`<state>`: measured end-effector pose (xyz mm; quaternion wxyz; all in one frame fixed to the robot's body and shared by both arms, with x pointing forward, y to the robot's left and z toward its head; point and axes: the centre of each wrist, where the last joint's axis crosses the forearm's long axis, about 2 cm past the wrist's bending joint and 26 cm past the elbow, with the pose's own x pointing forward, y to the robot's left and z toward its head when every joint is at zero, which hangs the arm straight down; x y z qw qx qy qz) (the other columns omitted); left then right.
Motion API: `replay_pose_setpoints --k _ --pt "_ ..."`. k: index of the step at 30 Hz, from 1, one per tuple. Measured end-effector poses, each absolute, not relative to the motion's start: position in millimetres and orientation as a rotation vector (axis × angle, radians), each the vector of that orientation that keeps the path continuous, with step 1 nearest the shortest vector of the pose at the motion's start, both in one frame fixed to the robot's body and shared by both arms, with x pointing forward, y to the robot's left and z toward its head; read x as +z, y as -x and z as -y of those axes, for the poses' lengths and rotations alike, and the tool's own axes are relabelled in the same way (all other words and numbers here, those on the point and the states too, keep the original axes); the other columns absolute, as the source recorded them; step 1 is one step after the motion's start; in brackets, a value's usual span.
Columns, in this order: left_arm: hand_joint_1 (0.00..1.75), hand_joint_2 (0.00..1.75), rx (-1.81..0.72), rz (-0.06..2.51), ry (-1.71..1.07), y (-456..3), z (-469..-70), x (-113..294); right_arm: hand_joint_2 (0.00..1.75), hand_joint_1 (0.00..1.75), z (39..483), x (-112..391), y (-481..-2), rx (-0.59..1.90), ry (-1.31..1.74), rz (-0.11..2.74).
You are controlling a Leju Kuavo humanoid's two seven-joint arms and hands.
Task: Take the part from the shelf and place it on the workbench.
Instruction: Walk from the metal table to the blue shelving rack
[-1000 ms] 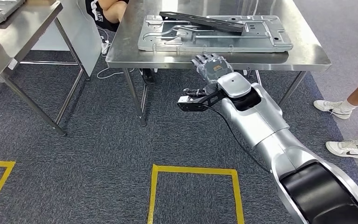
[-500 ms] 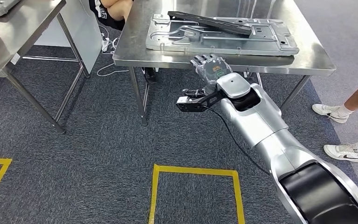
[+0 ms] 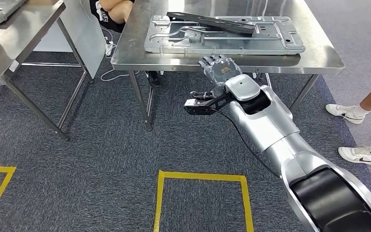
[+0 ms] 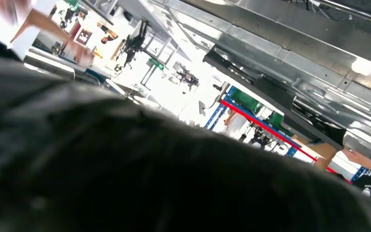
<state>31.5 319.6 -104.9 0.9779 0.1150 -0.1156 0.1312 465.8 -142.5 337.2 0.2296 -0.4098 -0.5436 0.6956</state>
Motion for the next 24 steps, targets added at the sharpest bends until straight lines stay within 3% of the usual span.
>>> replay_pose_setpoints --k 24 --pt "0.00 0.00 0.264 0.234 -0.231 -31.9 -319.6 -104.9 0.00 0.00 142.9 339.5 -466.3 1.912 1.134 1.498"
